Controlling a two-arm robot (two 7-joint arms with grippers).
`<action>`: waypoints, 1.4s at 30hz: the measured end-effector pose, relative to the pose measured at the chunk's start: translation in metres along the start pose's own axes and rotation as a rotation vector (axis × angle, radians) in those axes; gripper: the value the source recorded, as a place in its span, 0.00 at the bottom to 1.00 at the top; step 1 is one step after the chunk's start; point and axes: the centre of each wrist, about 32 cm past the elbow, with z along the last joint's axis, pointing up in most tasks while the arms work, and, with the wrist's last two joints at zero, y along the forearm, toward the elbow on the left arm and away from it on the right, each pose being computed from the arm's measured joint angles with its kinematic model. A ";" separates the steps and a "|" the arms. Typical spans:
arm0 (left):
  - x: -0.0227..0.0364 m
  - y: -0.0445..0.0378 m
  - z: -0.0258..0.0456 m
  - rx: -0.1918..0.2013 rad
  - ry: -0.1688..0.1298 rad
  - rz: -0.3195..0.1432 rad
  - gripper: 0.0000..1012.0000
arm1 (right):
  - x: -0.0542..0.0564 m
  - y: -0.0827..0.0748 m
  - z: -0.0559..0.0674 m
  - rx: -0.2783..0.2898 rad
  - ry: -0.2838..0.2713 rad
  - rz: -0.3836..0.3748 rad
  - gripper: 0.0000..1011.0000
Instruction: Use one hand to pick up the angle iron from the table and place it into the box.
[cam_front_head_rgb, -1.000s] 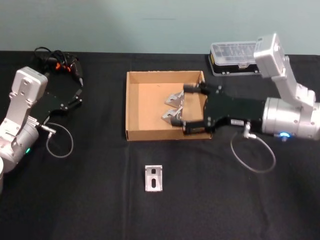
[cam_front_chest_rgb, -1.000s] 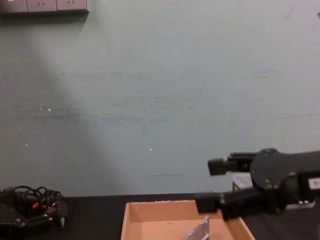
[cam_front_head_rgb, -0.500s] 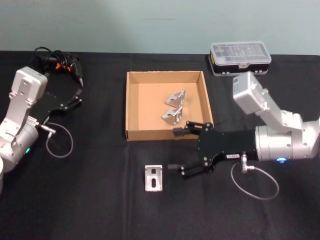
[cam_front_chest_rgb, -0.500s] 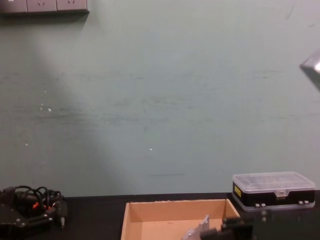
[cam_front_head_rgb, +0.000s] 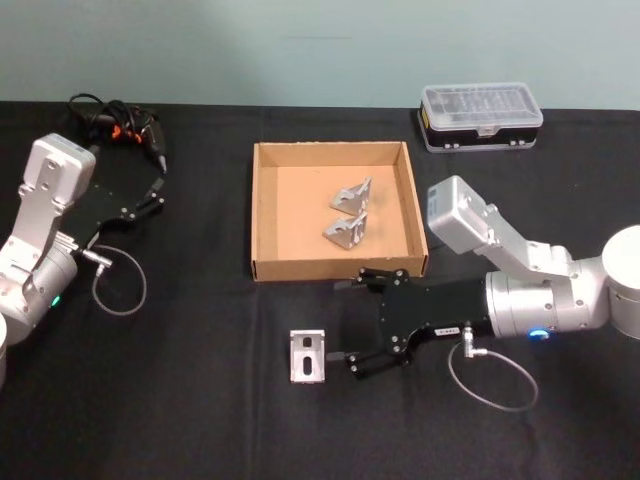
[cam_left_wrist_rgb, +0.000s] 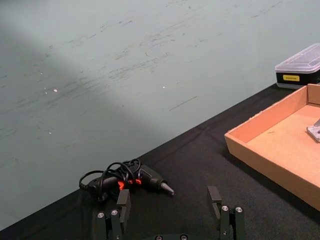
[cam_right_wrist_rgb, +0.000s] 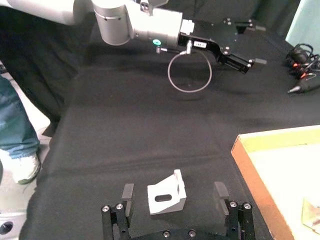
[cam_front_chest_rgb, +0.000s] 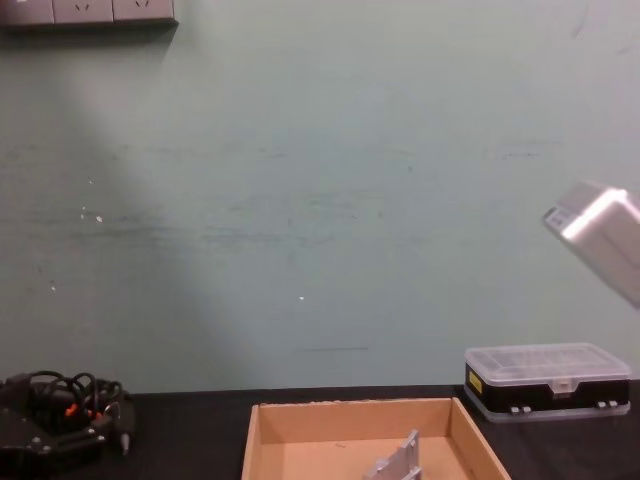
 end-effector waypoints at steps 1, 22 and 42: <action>0.0000 0.0000 0.0000 0.000 0.000 0.000 0.99 | 0.001 0.003 -0.001 -0.007 0.001 0.000 0.99; 0.0000 0.0000 0.0000 0.000 0.000 0.000 0.99 | 0.012 0.035 -0.006 -0.048 0.017 0.022 0.99; 0.0000 0.0000 0.0000 0.000 0.000 0.000 0.99 | 0.015 0.049 -0.011 -0.076 0.025 0.037 0.99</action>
